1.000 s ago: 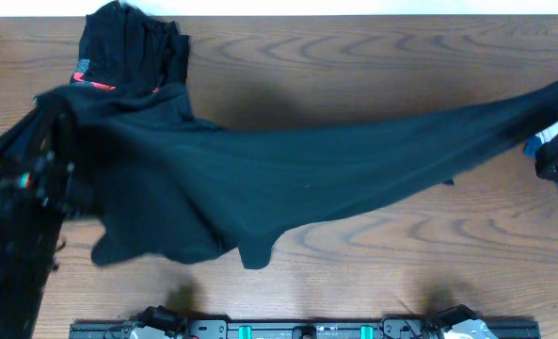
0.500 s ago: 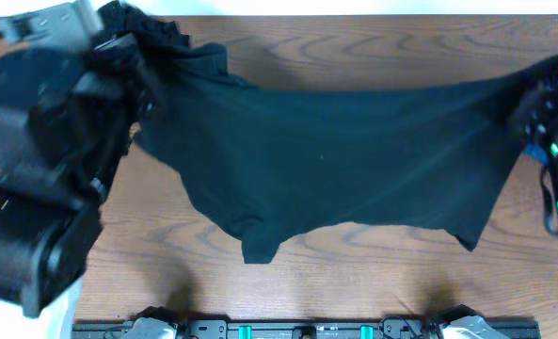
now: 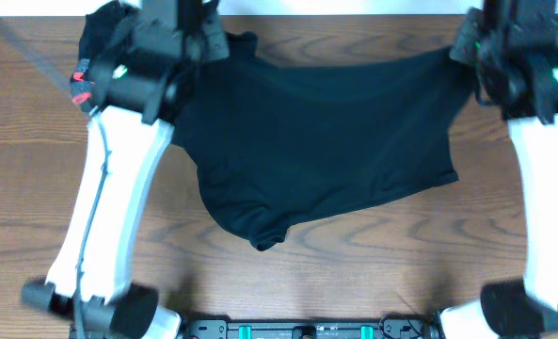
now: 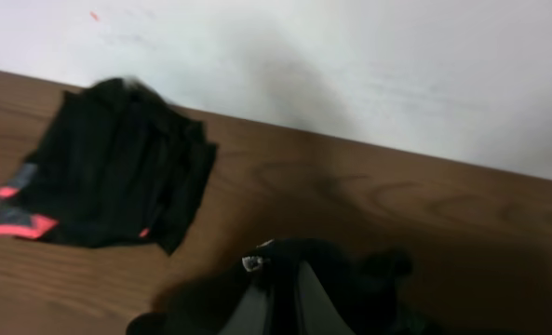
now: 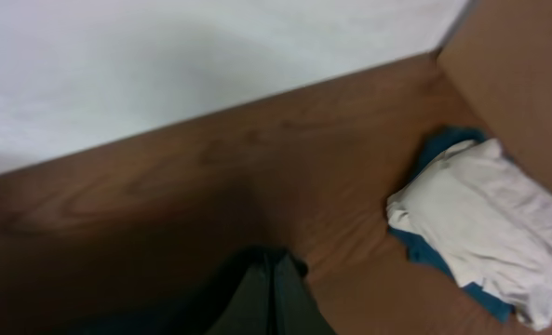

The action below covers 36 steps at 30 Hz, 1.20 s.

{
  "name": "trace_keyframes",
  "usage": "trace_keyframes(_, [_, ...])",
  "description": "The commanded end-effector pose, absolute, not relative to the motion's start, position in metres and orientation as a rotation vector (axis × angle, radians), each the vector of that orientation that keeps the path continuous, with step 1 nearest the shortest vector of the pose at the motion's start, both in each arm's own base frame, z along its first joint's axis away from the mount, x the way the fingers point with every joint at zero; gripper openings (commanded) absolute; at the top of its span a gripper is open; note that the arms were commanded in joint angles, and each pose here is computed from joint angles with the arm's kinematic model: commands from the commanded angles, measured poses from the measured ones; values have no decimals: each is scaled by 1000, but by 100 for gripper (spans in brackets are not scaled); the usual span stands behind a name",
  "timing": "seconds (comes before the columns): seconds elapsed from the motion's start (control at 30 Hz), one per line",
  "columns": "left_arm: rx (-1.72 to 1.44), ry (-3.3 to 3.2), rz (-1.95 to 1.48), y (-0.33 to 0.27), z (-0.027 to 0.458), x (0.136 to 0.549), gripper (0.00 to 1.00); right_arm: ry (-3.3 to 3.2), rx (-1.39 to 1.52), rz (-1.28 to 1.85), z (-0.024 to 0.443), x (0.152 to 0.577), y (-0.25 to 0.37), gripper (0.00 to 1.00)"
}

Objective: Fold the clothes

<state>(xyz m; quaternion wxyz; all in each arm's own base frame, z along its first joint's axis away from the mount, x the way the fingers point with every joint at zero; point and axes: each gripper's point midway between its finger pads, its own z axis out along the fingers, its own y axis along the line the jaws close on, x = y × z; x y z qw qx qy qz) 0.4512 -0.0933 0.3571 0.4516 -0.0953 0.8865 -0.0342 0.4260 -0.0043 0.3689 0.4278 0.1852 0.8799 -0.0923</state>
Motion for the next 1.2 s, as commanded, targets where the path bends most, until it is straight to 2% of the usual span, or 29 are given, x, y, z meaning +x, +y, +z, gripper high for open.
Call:
trace_keyframes(0.0, [-240,2204,-53,-99,334,479,6,2243,487,-222,338,453,-4,1])
trace_keyframes(0.2, [-198,2255,-14,-114,273,526,6,2280,490,-241,286,502,0,2])
trace_keyframes(0.3, [-182,2278,2,-119,244,544,6,2300,459,-251,261,524,1,6])
trace_keyframes(0.37, [-148,2292,23,-122,225,554,6,2315,443,-265,243,536,2,12])
trace_keyframes(0.4, [-132,2301,34,-123,215,559,6,2320,440,-268,236,540,2,18])
trace_keyframes(0.43, [-123,2310,43,-123,207,562,6,2329,433,-275,228,544,2,31])
trace_keyframes(0.5, [-99,2340,68,-121,189,566,6,2354,387,-290,215,550,3,73])
trace_keyframes(0.53, [-87,2356,80,-120,182,566,10,2368,363,-296,211,552,2,87])
trace_keyframes(0.57, [-77,2371,92,-118,177,565,16,2382,341,-305,208,551,1,95])
trace_keyframes(0.6, [-60,2388,106,-117,174,562,23,2397,338,-316,206,548,-2,99])
trace_keyframes(0.67, [-44,2395,115,-116,175,560,25,2409,345,-319,209,542,-6,99])
trace_keyframes(0.7, [-45,2391,113,-115,179,559,33,2410,346,-313,213,540,-6,99])
trace_keyframes(0.73, [-45,2381,111,-115,185,558,43,2412,345,-302,216,537,-6,99])
trace_keyframes(0.8, [-42,2354,103,-115,199,557,82,2420,334,-264,228,528,-3,99])
trace_keyframes(0.83, [-28,2336,102,-115,208,557,93,2424,327,-243,233,523,0,99])
trace_keyframes(0.87, [-11,2318,104,-114,218,555,98,2439,308,-207,241,515,4,99])
trace_keyframes(1.0, [11,2332,111,-109,240,535,98,2519,245,-127,254,481,15,99])
trace_keyframes(1.17, [84,2526,13,-114,240,473,98,2706,219,-89,252,421,20,99])
